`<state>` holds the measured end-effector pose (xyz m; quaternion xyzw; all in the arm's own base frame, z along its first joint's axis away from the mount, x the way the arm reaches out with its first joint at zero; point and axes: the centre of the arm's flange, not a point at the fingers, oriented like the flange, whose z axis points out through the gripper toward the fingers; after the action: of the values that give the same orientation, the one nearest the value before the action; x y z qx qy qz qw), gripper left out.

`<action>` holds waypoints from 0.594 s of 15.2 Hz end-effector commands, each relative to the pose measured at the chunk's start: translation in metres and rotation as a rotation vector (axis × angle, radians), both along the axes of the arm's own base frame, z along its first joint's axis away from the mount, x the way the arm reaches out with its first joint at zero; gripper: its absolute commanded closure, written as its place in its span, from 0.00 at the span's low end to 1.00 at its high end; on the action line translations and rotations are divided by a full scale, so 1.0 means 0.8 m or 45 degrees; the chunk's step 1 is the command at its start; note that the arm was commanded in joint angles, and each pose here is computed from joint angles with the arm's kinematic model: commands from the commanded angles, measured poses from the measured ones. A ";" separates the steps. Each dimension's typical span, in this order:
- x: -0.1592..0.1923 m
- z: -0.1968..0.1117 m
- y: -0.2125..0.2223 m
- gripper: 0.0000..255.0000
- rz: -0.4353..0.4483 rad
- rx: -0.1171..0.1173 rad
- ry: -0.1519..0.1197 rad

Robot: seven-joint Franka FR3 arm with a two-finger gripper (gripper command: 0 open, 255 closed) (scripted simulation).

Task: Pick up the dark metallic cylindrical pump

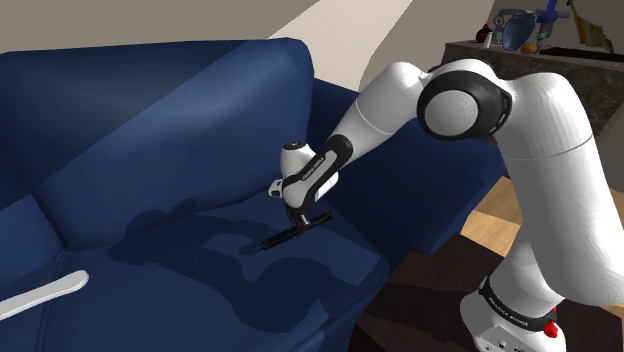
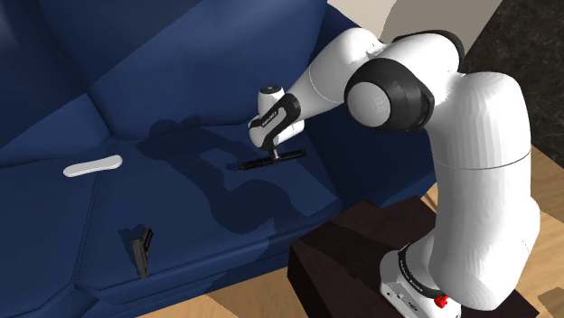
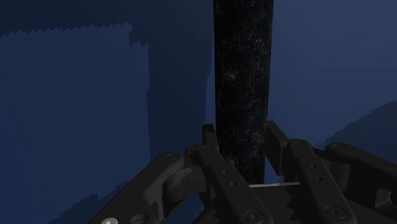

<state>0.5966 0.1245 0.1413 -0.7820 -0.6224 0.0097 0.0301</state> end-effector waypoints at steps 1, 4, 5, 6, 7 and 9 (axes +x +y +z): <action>0.000 0.011 0.000 1.00 0.000 0.000 0.000; 0.000 0.031 0.000 1.00 0.000 0.000 0.000; 0.000 0.038 0.000 1.00 0.000 0.000 0.000; 0.000 0.044 0.000 1.00 0.000 0.000 0.000; 0.000 0.051 0.000 1.00 0.000 0.000 0.000; 0.000 0.064 0.000 1.00 0.000 0.000 0.000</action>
<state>0.5978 0.1254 0.1871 -0.7821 -0.6224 0.0097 0.0301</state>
